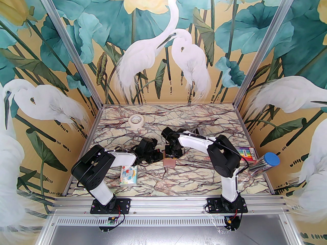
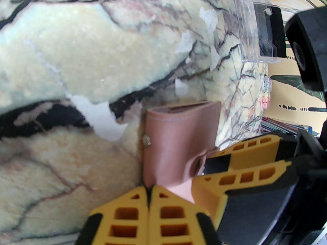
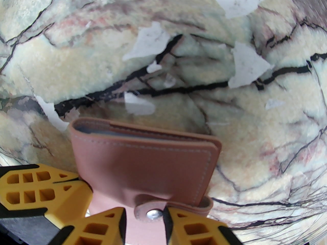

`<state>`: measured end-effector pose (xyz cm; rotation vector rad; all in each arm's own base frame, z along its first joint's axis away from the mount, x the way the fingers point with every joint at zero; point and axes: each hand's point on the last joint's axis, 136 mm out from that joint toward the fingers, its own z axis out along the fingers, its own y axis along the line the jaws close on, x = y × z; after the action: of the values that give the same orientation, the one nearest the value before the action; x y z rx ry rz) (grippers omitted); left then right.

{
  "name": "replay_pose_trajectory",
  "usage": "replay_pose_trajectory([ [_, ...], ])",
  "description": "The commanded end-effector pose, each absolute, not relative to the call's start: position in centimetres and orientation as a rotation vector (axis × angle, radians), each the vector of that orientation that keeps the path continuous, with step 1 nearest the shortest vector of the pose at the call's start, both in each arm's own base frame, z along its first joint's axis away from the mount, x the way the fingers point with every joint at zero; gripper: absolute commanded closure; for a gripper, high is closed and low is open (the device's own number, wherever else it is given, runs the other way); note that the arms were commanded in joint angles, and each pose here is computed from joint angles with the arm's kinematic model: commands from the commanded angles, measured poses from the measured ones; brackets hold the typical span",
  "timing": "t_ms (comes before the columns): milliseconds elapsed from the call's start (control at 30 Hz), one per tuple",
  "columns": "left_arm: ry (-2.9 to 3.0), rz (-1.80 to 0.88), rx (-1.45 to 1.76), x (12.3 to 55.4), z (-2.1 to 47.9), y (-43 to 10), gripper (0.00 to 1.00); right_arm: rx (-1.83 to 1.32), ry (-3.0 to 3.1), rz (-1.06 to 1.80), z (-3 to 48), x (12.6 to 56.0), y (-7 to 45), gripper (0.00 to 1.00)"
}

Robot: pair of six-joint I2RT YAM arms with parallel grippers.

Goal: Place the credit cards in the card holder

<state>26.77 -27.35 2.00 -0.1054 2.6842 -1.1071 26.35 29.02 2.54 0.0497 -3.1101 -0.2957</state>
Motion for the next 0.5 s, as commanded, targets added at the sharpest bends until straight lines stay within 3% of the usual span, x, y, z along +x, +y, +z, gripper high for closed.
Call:
replay_pose_trajectory([
  [0, 2.755, -0.989, -0.132, 26.1, 0.0, -25.9, 1.0, 0.086, -3.09, -0.098, 0.0, 25.7, 27.0, 0.68],
  [467, 2.762, -0.983, -0.143, 25.9, -0.4, -25.7, 1.0, 0.128, -3.083, 0.036, -1.1, 25.9, 26.0, 0.7],
])
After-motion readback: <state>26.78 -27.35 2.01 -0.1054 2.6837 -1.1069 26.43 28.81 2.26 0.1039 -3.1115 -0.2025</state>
